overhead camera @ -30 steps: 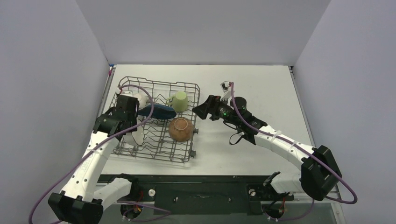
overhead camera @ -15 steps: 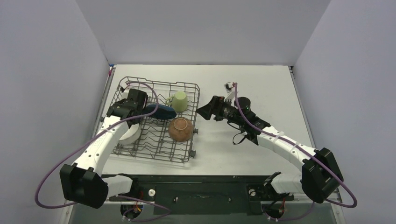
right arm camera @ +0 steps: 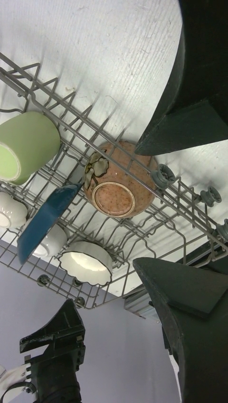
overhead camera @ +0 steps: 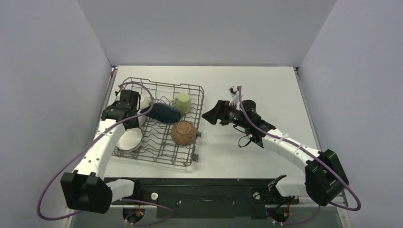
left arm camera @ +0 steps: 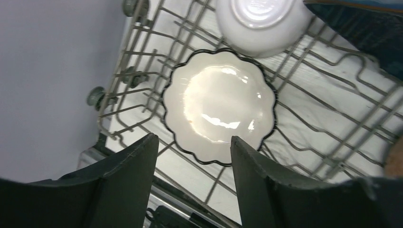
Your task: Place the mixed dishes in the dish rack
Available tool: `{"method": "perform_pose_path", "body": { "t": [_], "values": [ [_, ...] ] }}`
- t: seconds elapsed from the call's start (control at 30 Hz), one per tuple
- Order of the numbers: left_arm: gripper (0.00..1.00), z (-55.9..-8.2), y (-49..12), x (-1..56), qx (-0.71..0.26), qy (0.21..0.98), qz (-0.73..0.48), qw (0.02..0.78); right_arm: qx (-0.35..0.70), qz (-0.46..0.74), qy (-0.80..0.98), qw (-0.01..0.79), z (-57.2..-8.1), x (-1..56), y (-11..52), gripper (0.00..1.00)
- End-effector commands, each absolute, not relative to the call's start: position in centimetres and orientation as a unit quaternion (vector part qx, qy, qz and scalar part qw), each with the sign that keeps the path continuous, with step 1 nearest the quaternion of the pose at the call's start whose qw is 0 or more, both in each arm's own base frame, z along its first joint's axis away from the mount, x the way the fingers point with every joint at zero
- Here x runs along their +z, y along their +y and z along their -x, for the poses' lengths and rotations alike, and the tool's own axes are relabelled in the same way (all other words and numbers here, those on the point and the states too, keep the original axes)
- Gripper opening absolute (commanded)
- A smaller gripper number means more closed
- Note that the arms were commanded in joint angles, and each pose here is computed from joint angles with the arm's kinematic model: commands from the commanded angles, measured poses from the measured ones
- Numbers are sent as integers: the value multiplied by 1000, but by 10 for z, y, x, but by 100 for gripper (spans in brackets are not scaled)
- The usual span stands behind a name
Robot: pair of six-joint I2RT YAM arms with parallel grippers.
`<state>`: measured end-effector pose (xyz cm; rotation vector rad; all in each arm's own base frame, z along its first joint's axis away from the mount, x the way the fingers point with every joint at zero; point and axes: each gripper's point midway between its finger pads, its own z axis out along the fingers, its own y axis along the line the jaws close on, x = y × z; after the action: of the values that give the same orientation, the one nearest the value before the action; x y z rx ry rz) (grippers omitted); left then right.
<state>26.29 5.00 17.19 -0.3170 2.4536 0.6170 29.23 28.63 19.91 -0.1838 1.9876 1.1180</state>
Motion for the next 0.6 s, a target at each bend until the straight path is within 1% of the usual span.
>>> {"method": "perform_pose_path", "body": {
  "t": [0.0, 0.17, 0.27, 0.47, 0.5, 0.57],
  "values": [
    [58, -277, 16, 159, 129, 937, 139, 292, 462, 89, 772, 428, -295, 208, 293, 73],
    [63, -287, -3, 126, 80, 946, 162, 268, 461, 89, 774, 425, -294, 204, 292, 73],
    [61, -292, -4, 103, 67, 950, 178, 247, 462, 90, 775, 422, -292, 202, 291, 73],
    [51, -296, -16, 76, 39, 955, 194, 223, 464, 87, 776, 418, -291, 199, 292, 73],
    [46, -296, -16, 72, 38, 955, 194, 222, 465, 88, 775, 418, -291, 199, 292, 73],
    [40, -295, -16, 66, 38, 955, 195, 219, 466, 88, 776, 416, -292, 198, 293, 72]
  ]
}}
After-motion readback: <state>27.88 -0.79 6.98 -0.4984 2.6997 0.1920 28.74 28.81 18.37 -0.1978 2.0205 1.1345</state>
